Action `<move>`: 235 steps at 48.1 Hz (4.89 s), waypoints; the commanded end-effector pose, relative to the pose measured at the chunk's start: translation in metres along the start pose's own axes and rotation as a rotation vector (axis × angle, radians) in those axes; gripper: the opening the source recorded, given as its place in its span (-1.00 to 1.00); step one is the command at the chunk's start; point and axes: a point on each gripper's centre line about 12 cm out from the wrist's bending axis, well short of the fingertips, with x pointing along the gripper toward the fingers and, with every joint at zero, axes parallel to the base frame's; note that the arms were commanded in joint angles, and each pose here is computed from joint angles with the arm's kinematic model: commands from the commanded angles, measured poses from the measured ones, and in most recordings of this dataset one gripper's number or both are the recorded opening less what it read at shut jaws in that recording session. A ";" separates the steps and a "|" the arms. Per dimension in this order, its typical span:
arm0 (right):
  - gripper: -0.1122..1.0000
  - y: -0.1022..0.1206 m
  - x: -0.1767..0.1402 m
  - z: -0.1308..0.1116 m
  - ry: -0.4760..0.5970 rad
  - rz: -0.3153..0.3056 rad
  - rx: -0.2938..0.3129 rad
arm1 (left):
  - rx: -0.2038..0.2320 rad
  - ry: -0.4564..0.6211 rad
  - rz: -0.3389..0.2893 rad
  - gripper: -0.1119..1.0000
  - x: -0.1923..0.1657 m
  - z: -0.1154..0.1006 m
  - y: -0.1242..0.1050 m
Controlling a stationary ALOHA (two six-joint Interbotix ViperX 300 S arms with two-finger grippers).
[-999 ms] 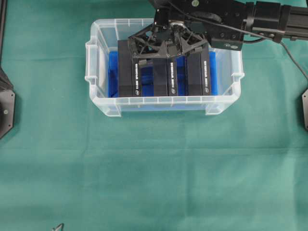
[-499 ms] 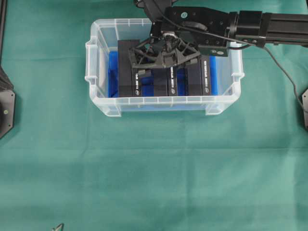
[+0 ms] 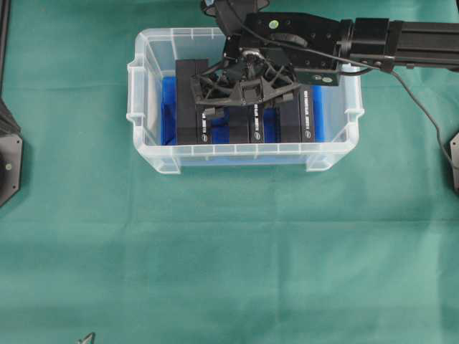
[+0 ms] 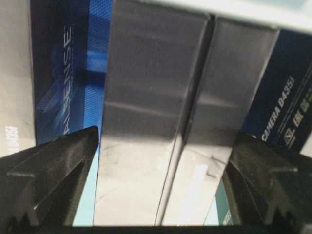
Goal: Take the box out of the case with the right arm.
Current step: 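Lower the right gripper around the middle box and close on it, then lift the middle box up out of the bin with the right gripper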
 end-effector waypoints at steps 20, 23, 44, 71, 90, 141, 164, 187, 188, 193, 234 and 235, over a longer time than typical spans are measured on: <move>0.39 0.002 -0.012 -0.003 -0.061 0.009 0.010 | 0.004 -0.029 -0.002 -0.80 -0.008 0.004 -0.001; 0.39 0.001 -0.012 -0.003 -0.060 0.006 0.009 | 0.004 -0.029 -0.001 -0.80 -0.008 0.004 0.000; 0.39 -0.002 -0.052 -0.006 -0.060 0.003 0.017 | 0.005 -0.029 -0.003 -0.80 -0.007 0.005 -0.001; 0.39 0.005 -0.165 -0.003 -0.144 0.057 0.026 | 0.003 -0.029 -0.002 -0.80 -0.008 0.004 -0.001; 0.38 0.003 -0.188 -0.006 -0.156 0.059 0.025 | 0.001 -0.028 -0.002 -0.80 -0.007 0.005 -0.001; 0.38 0.004 -0.188 -0.010 -0.163 0.056 0.016 | 0.001 -0.028 -0.002 -0.80 -0.007 0.005 -0.001; 0.38 0.004 -0.189 -0.009 -0.166 0.057 0.016 | 0.001 -0.023 -0.002 -0.80 -0.007 0.004 -0.001; 0.38 0.005 -0.192 -0.012 -0.167 0.068 0.012 | 0.001 -0.009 0.000 -0.80 -0.008 0.003 0.000; 0.39 0.005 -0.192 -0.012 -0.165 0.067 0.013 | 0.001 -0.009 0.000 -0.80 -0.008 0.003 0.000; 0.39 0.006 -0.191 -0.017 -0.163 0.062 0.011 | 0.001 -0.009 0.000 -0.80 -0.008 0.003 0.000; 0.39 0.008 -0.192 -0.135 -0.171 0.060 0.037 | -0.001 0.006 0.003 -0.80 -0.007 0.001 0.000; 0.38 0.008 -0.192 -0.139 -0.171 0.060 0.039 | -0.001 0.004 0.002 -0.80 -0.008 0.001 0.000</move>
